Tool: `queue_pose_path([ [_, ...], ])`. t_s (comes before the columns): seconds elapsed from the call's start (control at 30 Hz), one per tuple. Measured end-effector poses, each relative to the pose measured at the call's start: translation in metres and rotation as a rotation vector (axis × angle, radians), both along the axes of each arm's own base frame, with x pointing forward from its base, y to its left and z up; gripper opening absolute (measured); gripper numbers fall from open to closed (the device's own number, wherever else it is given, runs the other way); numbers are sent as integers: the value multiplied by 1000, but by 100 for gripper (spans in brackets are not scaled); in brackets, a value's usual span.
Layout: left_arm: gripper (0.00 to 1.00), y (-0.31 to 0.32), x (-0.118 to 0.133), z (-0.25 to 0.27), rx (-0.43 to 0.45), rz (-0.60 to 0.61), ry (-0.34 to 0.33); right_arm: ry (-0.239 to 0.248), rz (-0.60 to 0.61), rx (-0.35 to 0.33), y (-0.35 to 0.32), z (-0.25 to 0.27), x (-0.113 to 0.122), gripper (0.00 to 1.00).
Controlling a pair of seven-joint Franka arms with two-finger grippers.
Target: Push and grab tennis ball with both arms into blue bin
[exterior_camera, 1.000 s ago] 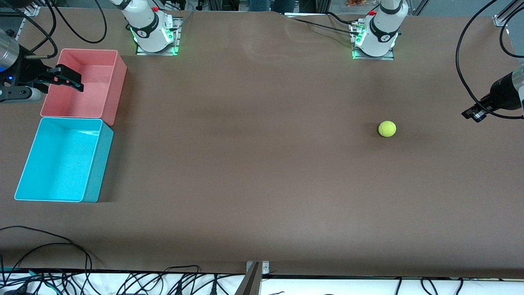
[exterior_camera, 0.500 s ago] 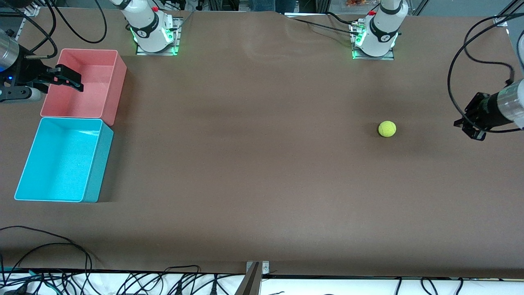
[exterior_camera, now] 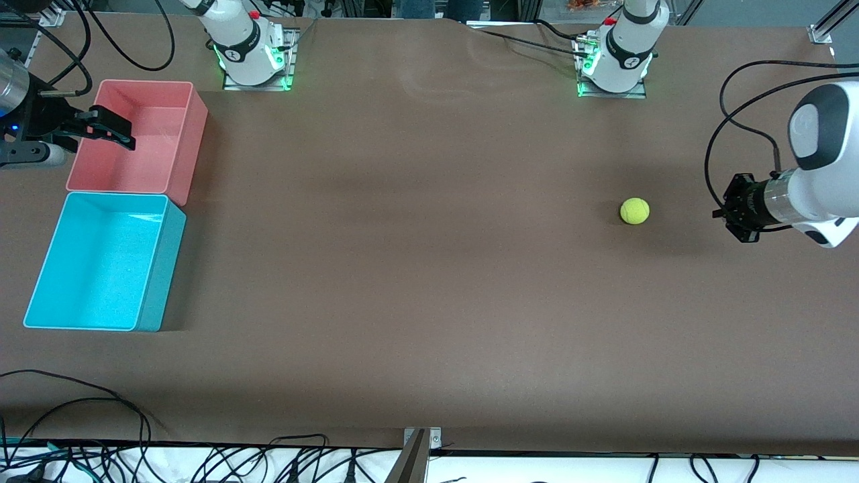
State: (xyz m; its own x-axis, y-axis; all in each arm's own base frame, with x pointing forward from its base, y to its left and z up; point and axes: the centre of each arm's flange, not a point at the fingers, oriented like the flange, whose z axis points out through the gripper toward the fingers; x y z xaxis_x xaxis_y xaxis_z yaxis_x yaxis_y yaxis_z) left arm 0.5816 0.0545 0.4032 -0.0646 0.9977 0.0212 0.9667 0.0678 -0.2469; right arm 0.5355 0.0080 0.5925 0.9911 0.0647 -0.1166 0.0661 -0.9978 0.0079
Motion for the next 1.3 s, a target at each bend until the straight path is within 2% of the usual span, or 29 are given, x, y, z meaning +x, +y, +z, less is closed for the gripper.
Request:
queue_pose_path([
  [0.33,1,9,-32,-77,-1,22,20,0,0,0,0,0,0,100],
  [0.67,1,4,-77,-154,3,18,-47,1,0,0,0,0,0,100],
  [0.97,1,3,-102,-184,6,20,-105,1,0,0,0,0,0,100],
  [1.3,1,2,-109,-205,8,18,-112,1,1,0,0,0,0,100],
])
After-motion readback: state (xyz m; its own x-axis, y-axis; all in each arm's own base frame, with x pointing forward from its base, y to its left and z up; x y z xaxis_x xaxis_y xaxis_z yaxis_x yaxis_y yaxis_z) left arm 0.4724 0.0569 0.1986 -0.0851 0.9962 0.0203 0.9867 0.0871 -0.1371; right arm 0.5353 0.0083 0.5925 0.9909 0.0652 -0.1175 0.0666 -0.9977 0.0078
